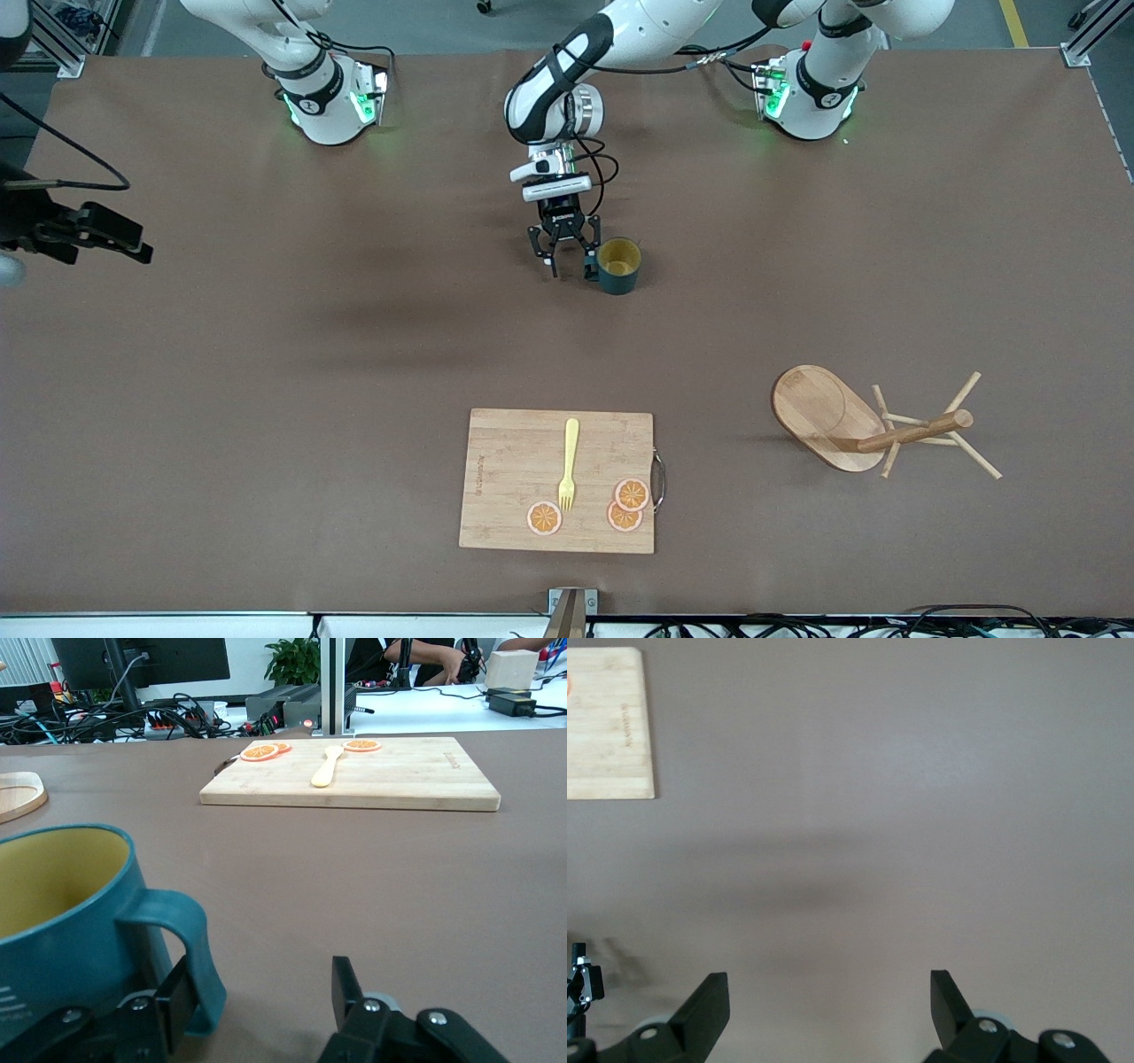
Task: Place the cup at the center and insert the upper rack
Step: 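Lower the left gripper and grasp the mug by its handle, then lift the mug with the left gripper and carry it toward the mug tree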
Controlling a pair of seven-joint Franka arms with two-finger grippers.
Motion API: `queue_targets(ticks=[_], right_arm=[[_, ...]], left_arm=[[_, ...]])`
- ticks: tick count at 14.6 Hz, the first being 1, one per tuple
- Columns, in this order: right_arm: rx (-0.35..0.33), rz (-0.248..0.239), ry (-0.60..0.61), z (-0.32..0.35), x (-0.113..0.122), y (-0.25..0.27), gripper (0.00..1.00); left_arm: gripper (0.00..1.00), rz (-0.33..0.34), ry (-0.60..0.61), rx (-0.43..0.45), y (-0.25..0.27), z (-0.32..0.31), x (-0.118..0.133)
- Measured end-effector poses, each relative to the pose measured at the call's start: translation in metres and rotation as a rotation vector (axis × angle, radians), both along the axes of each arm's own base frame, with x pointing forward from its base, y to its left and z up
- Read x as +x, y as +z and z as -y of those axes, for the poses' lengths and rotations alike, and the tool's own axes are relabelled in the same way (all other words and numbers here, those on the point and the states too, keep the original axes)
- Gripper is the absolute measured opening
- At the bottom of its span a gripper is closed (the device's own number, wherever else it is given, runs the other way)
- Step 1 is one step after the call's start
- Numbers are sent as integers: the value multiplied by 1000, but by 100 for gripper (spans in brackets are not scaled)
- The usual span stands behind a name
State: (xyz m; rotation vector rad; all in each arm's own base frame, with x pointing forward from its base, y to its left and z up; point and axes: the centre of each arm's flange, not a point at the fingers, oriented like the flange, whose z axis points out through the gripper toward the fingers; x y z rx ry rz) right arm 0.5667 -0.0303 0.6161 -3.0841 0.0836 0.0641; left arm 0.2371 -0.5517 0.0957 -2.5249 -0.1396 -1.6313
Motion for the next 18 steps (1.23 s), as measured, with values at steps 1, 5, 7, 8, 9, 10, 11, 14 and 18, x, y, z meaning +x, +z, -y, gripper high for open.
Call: queue_targets(ticks=[1,5,7,8,9,10,11,14,18], right_arm=[[4,-9,-13,8,-2,-1,100],[5,-7,-26,16,-2,-1,100],[4,29,-27,17,3,2,100],[4,34,-23,15,3,2,100],[4,33,-21,13,4,2,100],[4,32,-20,13,4,1,100],[4,30,-21,14,4,0,100],[4,33,-17,11,5,0,100],[2,54,17,-9,8,5,100]], left_arm=[[66,-1,2,5,-3,-2,1],[38,0,7,12,-8,-4,4],[32,1,10,11,-7,-4,6],[19,1,11,11,-7,-4,7],[9,2,12,11,-7,-5,7],[5,2,13,10,-7,-5,8],[5,3,15,9,-7,-5,9],[5,2,25,-4,-3,-3,17],[5,-49,66,-51,39,19,46]])
